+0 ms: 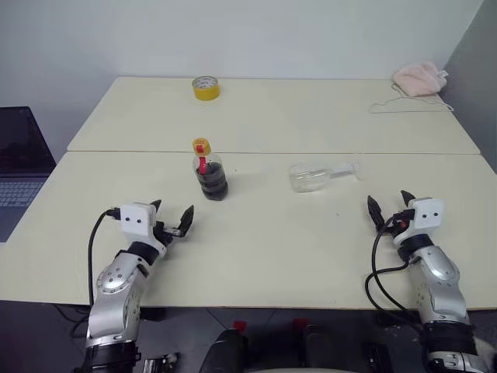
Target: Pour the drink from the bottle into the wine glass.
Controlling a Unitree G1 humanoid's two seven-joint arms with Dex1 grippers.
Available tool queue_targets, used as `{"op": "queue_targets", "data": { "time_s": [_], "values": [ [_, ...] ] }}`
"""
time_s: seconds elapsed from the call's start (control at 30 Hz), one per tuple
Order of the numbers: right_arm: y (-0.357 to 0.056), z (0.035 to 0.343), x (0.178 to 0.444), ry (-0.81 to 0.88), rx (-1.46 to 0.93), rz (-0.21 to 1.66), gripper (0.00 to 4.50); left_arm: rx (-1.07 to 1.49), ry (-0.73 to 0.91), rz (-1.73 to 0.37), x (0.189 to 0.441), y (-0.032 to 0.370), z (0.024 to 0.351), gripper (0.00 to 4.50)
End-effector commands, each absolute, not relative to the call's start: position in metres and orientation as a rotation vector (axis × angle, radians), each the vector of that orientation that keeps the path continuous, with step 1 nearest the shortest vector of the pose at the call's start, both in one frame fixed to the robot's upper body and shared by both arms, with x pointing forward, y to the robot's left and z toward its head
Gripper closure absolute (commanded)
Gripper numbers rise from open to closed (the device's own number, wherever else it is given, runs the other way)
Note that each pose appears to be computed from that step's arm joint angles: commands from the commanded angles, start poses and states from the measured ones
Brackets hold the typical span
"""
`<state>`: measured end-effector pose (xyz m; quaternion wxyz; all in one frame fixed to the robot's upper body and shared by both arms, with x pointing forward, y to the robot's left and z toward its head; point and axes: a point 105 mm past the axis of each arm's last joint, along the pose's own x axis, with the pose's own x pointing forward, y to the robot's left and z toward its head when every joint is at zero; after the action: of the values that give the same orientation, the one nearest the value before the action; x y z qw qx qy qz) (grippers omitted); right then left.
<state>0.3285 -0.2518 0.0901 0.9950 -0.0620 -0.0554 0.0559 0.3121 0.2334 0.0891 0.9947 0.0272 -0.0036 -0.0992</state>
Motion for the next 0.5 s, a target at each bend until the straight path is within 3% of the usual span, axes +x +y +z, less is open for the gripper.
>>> {"op": "queue_targets", "data": {
  "time_s": [0.03,0.5],
  "values": [
    [-0.249,0.103,0.328,-0.159,-0.136,0.121,0.00,0.096,-0.058,-0.212,0.314,0.231,0.101,0.01],
    [-0.228,0.106,0.320,-0.156,-0.145,0.229,0.00,0.134,-0.099,-0.300,0.314,0.217,0.112,0.01]
  ]
}}
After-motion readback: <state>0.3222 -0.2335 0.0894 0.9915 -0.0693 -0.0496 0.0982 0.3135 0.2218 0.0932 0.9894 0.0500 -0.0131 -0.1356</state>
